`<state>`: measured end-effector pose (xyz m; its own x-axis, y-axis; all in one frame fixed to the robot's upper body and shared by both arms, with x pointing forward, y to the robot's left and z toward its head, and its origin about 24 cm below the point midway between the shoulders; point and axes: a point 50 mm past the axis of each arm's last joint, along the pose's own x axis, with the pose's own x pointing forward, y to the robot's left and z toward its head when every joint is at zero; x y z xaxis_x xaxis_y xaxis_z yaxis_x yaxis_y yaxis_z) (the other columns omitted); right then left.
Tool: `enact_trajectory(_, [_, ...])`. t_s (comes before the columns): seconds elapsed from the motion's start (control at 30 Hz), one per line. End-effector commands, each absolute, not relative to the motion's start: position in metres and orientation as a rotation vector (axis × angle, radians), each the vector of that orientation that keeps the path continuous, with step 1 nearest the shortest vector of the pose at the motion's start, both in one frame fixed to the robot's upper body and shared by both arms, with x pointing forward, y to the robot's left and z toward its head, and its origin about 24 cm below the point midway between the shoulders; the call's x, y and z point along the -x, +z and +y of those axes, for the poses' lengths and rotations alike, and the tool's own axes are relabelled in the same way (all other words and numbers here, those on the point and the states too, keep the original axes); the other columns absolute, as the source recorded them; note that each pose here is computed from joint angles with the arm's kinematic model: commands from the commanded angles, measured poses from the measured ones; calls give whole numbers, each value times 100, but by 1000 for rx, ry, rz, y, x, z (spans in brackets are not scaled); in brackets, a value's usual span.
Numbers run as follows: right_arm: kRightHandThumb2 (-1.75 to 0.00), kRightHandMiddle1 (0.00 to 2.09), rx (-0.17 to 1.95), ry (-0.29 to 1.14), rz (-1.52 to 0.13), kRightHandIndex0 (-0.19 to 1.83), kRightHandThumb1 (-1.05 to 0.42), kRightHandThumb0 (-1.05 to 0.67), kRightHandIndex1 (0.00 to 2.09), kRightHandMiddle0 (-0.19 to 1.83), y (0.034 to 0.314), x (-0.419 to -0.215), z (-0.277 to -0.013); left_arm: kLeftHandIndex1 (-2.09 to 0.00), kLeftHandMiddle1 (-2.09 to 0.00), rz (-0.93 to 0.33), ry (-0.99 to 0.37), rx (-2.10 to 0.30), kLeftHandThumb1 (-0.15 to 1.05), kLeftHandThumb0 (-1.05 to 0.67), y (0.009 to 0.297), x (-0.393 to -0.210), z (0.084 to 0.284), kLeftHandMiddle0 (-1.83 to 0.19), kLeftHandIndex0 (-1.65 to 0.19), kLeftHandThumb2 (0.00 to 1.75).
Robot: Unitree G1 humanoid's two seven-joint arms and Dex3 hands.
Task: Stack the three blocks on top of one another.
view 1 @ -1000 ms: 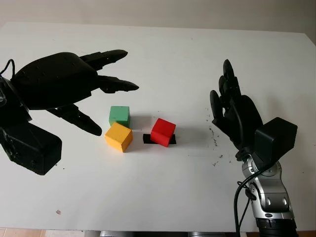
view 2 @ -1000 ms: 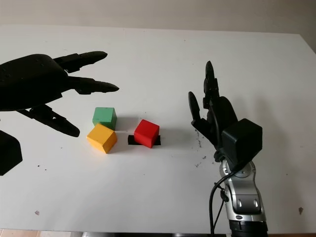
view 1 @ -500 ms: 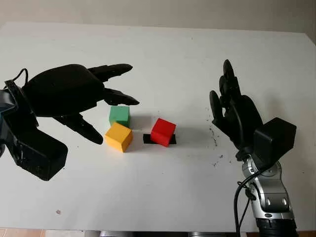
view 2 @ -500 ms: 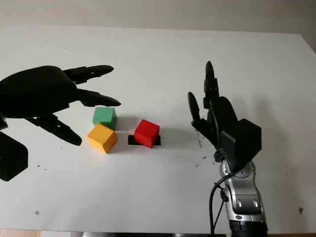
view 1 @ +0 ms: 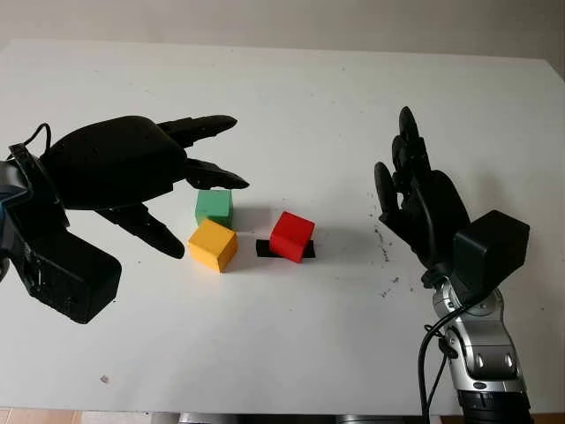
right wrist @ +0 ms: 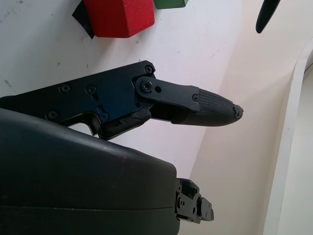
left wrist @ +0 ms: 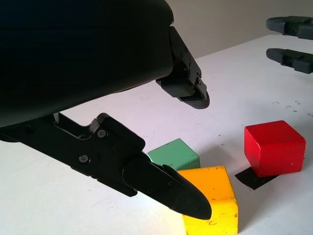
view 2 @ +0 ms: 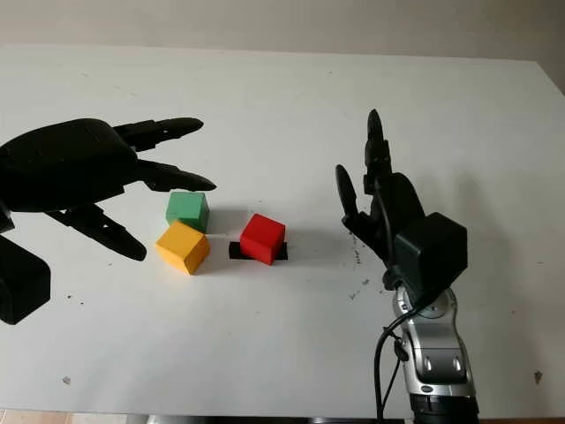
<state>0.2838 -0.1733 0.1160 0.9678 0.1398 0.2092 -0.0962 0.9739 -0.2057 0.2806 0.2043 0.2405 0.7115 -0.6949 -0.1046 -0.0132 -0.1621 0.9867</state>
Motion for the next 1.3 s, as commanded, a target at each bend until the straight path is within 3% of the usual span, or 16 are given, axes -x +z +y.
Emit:
enact_trajectory(0.0, [-60, 6, 202, 108, -235, -19, -105, -69, 3, -16, 118, -282, -176, -9, -6, -559, -721, -1626, 85, -79, 217, -281, 199, 5, -57, 6])
enact_trajectory(0.1, [-59, 6, 205, 104, -231, -18, -105, -69, 4, -15, 118, -282, -176, -12, -6, -556, -744, -1612, 84, -80, 204, -282, 197, 3, -61, 5])
enact_trajectory(0.77, [-59, 6, 203, 101, -231, -18, -105, -70, 5, -14, 118, -282, -177, -11, -6, -511, -781, -1576, 79, -80, 185, -281, 196, 2, -62, 5])
enact_trajectory(1.27, [-58, 6, 200, 98, -216, -18, -105, -72, 5, -14, 118, -280, -178, -11, -6, -488, -802, -1570, 83, -76, 173, -284, 192, 4, -61, 6])
